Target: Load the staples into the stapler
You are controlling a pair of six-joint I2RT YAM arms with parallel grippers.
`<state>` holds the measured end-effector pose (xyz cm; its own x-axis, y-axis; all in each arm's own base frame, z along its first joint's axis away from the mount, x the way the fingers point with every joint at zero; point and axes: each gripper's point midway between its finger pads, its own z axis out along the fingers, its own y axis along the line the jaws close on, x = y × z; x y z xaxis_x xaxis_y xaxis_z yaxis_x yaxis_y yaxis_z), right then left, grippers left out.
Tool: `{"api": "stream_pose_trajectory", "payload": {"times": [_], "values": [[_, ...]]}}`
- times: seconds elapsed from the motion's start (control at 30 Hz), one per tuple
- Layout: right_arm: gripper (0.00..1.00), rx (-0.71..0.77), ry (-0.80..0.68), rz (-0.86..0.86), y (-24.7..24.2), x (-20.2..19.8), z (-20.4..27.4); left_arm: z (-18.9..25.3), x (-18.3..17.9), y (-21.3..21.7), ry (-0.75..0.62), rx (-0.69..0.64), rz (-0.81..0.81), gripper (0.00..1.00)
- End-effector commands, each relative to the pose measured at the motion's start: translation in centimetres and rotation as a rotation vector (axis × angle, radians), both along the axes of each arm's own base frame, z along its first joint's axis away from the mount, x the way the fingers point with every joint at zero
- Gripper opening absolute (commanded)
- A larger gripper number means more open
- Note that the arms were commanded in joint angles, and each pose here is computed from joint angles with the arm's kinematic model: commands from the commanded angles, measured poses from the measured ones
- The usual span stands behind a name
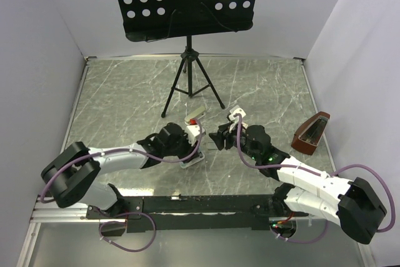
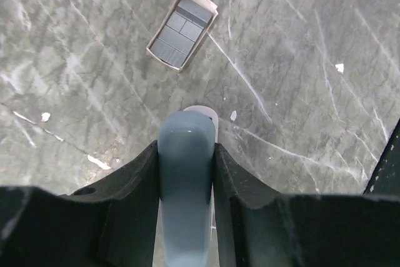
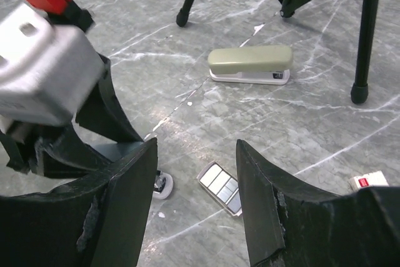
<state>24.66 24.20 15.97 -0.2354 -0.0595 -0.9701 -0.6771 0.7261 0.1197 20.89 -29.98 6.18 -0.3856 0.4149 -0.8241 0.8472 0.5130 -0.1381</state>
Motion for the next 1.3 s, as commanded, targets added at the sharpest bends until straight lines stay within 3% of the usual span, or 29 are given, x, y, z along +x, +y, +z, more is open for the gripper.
{"api": "stream_pose_trajectory", "payload": {"times": [0.0,0.17,0.43,0.5,0.67,0.7,0.77,0.8,1.0,1.27], "values": [[0.6,0.047,-0.041,-0.035,-0.4,0.7,1.3,-0.5,-0.2,-1.1,0.06,0.077,-0.009,0.16],[0.6,0.049,-0.037,-0.042,-0.5,0.8,1.3,-0.2,-0.2,-1.9,0.066,0.118,-0.002,0.39],[0.6,0.053,-0.039,-0.062,-0.9,0.9,1.1,3.4,0.3,-2.3,0.023,0.034,0.037,0.8],[0.6,0.059,-0.046,-0.076,-1.2,1.1,1.3,4.6,0.6,-2.1,0.015,0.009,0.076,0.85],[0.6,0.089,-0.069,-0.14,-2.4,1.4,1.9,6.4,1.0,-1.6,0.036,-0.027,0.159,0.75],[0.6,0.089,-0.069,-0.148,-2.6,1.4,1.7,6.3,0.9,-1.5,0.046,-0.019,0.166,0.66],[0.6,0.099,-0.075,-0.167,-3.0,1.5,2.0,6.4,0.7,-1.7,0.067,-0.019,0.165,0.58],[0.6,0.098,-0.073,-0.181,-3.2,1.6,1.8,6.1,0.4,-1.6,0.088,-0.004,0.163,0.47],[0.6,0.109,-0.067,-0.23,-4.0,1.9,1.7,4.6,0.3,-2.4,0.143,0.046,0.149,0.19],[0.6,0.105,-0.069,-0.243,-4.3,2.1,1.7,0.7,-1.0,-3.1,0.262,0.164,0.11,0.06]]}}
